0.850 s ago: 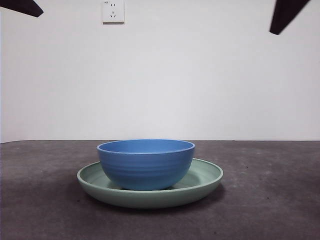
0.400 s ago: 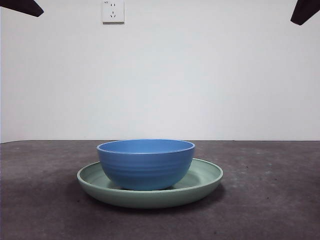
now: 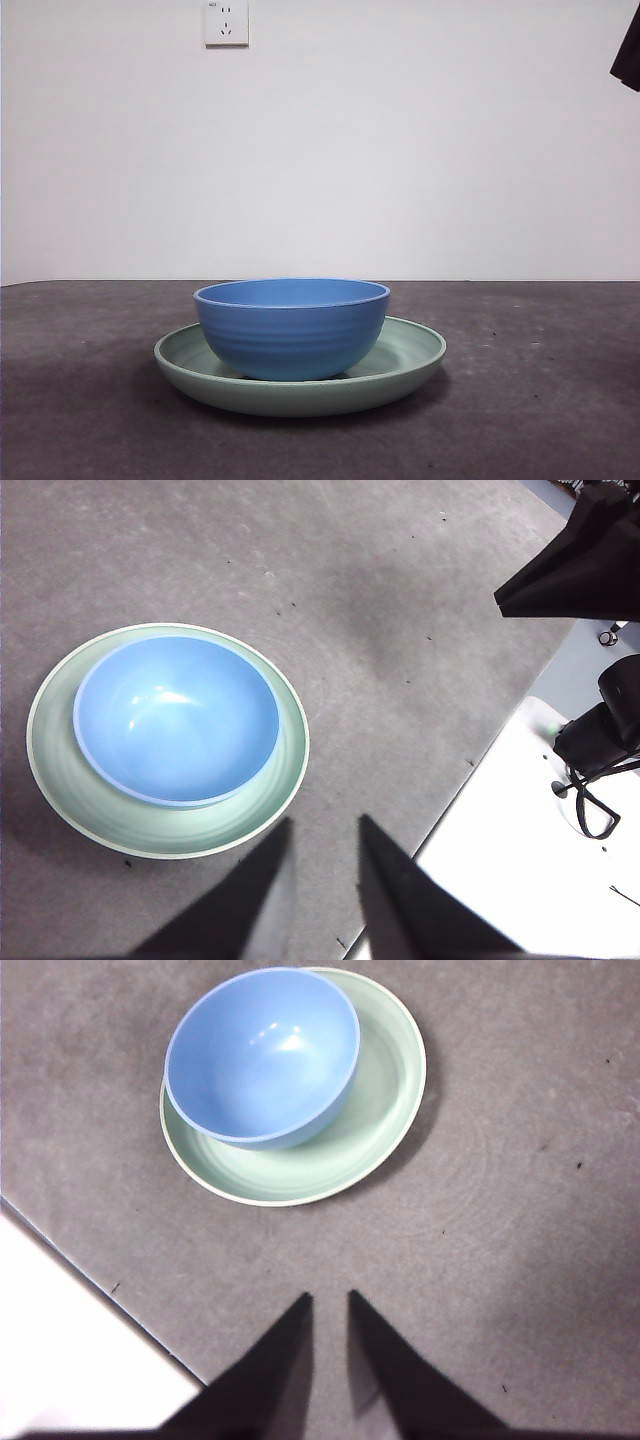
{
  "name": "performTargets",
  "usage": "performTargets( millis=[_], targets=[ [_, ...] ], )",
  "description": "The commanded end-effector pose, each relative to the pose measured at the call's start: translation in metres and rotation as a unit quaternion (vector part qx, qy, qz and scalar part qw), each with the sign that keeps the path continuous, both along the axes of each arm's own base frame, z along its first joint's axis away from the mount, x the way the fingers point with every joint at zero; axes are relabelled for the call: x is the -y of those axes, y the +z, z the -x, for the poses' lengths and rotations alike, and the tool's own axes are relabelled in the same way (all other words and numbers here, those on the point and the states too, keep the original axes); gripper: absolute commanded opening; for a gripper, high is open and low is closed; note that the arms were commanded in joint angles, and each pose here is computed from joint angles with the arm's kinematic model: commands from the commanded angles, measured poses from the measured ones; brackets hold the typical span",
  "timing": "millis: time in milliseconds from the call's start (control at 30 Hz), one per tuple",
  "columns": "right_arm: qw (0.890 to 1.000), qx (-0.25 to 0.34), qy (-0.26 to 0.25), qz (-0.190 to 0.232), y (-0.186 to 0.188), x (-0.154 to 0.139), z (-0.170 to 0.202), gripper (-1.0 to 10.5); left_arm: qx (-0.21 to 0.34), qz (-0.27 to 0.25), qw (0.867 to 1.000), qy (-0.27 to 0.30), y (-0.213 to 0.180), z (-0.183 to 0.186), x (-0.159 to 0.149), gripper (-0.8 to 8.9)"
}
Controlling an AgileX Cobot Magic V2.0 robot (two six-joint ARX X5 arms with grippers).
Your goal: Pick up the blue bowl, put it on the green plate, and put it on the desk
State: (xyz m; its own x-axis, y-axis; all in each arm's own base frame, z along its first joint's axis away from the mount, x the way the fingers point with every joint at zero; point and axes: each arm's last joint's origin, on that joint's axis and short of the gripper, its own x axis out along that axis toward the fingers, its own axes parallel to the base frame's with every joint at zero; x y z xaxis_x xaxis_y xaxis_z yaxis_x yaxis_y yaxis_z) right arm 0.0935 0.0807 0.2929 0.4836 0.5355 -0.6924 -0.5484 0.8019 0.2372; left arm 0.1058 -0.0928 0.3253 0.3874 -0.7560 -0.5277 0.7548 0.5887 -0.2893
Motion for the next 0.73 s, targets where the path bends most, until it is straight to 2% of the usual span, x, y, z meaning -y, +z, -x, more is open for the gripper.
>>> performTargets(
  millis=[33,467,567,667,733],
  targets=[
    [1.000,0.010,0.006,-0.003,0.003,-0.002,-0.001,0.2,0.006,0.007,1.000,-0.005,0.004,0.000,0.001,0.60],
    [1.000,0.012,0.006,-0.005,0.003,-0.003,-0.001,0.2,0.007,0.008,1.000,-0.005,0.003,0.000,0.001,0.60],
    [1.000,0.012,0.006,-0.005,0.003,-0.003,-0.001,0.2,0.022,0.018,0.999,0.022,0.000,-0.001,-0.007,0.60],
    [1.000,0.012,0.006,-0.005,0.003,-0.003,-0.001,0.2,0.060,0.047,0.995,0.058,-0.016,-0.005,-0.021,0.60],
    [1.000,0.013,0.006,-0.006,0.004,-0.002,-0.001,0.2,0.093,0.058,0.989,0.103,-0.034,-0.009,-0.032,0.60]
  ],
)
